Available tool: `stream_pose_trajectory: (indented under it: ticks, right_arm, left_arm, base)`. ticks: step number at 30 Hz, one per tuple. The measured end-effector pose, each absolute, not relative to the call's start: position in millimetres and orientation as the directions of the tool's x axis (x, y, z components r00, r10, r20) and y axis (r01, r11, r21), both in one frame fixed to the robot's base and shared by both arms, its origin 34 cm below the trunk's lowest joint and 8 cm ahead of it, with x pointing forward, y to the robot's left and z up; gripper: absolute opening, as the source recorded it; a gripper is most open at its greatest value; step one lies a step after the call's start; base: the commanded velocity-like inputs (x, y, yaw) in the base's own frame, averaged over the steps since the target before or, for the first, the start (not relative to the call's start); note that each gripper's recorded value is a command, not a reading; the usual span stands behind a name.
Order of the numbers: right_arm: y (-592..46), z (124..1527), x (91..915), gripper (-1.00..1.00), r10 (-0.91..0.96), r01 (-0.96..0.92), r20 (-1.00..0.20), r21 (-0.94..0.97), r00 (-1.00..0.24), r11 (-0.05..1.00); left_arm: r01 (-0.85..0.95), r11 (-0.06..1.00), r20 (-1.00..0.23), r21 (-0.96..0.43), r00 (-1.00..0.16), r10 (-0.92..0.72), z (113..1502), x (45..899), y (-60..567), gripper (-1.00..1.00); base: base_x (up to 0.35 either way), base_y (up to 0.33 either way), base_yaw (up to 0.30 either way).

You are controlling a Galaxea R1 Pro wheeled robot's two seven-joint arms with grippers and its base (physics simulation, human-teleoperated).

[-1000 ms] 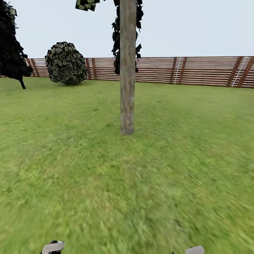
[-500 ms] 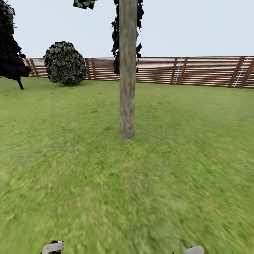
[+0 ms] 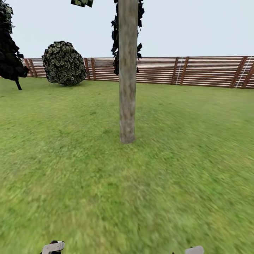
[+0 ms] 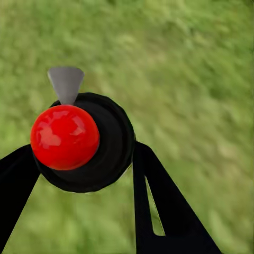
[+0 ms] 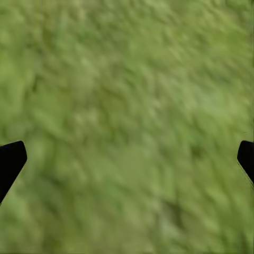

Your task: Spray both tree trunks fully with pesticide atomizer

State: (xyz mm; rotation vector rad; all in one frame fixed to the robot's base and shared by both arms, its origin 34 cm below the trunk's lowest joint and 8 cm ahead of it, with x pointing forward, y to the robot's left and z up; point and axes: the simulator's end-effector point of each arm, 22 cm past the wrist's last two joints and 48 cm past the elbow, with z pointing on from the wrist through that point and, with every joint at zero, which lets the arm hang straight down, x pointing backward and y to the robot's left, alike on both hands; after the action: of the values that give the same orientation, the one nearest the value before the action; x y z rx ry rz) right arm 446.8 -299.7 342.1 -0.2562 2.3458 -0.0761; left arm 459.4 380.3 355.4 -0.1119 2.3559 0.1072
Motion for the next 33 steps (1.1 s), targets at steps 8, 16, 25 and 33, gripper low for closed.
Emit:
stream_pose_trajectory:
  ticks: [8, 16, 25, 33]
  right_arm:
    - [-299.1, 342.2, 447.0, 1.0, -0.207, -0.162, -0.694, -0.131, -0.69, 0.978]
    - [-299.5, 344.6, 449.2, 1.0, -0.208, -0.162, -0.698, -0.132, -0.685, 0.978]
    - [-298.6, 344.8, 449.4, 1.0, -0.207, -0.161, -0.699, -0.131, -0.684, 0.978]
    - [-298.7, 344.8, 449.5, 1.0, -0.206, -0.16, -0.699, -0.131, -0.685, 0.978]
  left_arm:
    - [-0.113, 0.993, -0.706, 0.044, -0.706, -0.049, 355.5, 459.5, 380.3, -1.0]
    - [-0.113, 0.993, -0.711, 0.043, -0.701, -0.049, 358.0, 461.7, 380.3, -1.0]
    - [-0.113, 0.993, -0.712, 0.043, -0.701, -0.049, 358.2, 461.9, 380.3, -1.0]
    - [-0.113, 0.993, -0.712, 0.043, -0.701, -0.049, 358.2, 461.9, 380.3, -1.0]
  base:
    - [0.34, 0.0, -0.001]
    - [0.34, 0.0, -0.052]
    - [0.34, 0.0, -0.004]
    - [0.34, 0.0, -0.025]
